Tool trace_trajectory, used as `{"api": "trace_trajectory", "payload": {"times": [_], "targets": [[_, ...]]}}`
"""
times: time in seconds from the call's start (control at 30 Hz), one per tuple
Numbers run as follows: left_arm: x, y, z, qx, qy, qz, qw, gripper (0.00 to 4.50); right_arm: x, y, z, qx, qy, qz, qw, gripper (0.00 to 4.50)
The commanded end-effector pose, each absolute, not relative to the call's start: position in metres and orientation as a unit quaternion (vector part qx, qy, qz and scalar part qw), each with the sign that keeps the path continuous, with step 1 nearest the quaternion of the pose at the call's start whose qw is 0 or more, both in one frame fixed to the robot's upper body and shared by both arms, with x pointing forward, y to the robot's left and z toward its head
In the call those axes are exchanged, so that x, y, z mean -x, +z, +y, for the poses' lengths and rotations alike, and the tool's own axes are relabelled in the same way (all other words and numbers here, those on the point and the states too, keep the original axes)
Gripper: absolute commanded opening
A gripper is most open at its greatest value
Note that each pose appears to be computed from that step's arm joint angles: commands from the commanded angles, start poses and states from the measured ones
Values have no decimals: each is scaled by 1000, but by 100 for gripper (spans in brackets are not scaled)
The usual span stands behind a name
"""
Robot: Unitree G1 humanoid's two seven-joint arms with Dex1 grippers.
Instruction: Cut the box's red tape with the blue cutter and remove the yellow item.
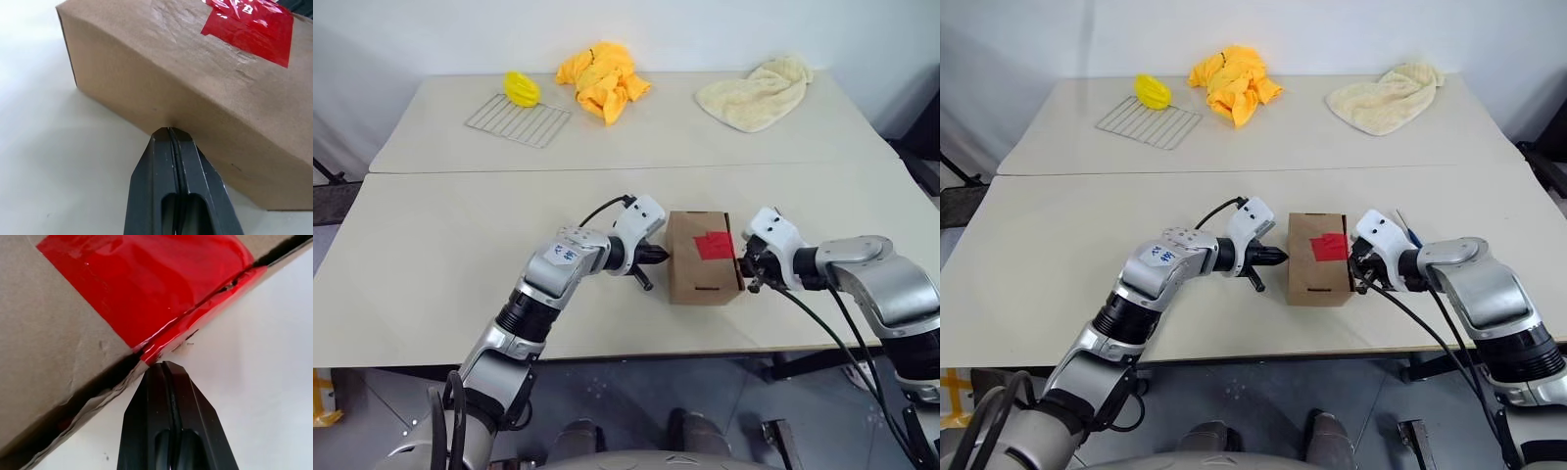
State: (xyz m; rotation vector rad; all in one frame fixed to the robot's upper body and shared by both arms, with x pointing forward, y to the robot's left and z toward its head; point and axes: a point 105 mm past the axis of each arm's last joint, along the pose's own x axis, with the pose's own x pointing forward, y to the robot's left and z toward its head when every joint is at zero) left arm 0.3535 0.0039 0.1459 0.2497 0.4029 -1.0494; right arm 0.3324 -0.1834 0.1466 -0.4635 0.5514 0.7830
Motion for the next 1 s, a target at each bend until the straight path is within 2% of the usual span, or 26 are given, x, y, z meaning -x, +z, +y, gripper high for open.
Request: {"api": "trace_trajectory", "payload": {"times": [0.03,0.13,0.27,0.43,0.6,0.63,0.67,0.8,1.0], "targets": [[-346,154,-2,-125,-509,168,835,0,-334,154,-187,241,365,250,864,2],[-348,153,4,-127,-500,167,840,0,-340,158,-200,262,339,248,869,2],[-357,155,23,-130,-474,167,855,0,-348,180,-235,292,266,238,887,2],[-370,167,42,-138,-453,152,868,0,-343,199,-258,314,232,233,891,2],[-372,201,26,-88,-489,106,861,0,-336,226,-244,228,228,211,923,2],[-371,206,23,-78,-497,100,858,0,-335,230,-240,208,227,210,928,37],[-370,212,18,-67,-508,93,853,0,-334,233,-235,187,229,210,932,52],[-365,227,-4,-48,-550,77,830,0,-326,235,-214,92,242,240,936,190],[-359,206,-25,-110,-587,97,796,0,-323,214,-202,45,241,270,931,393]]}}
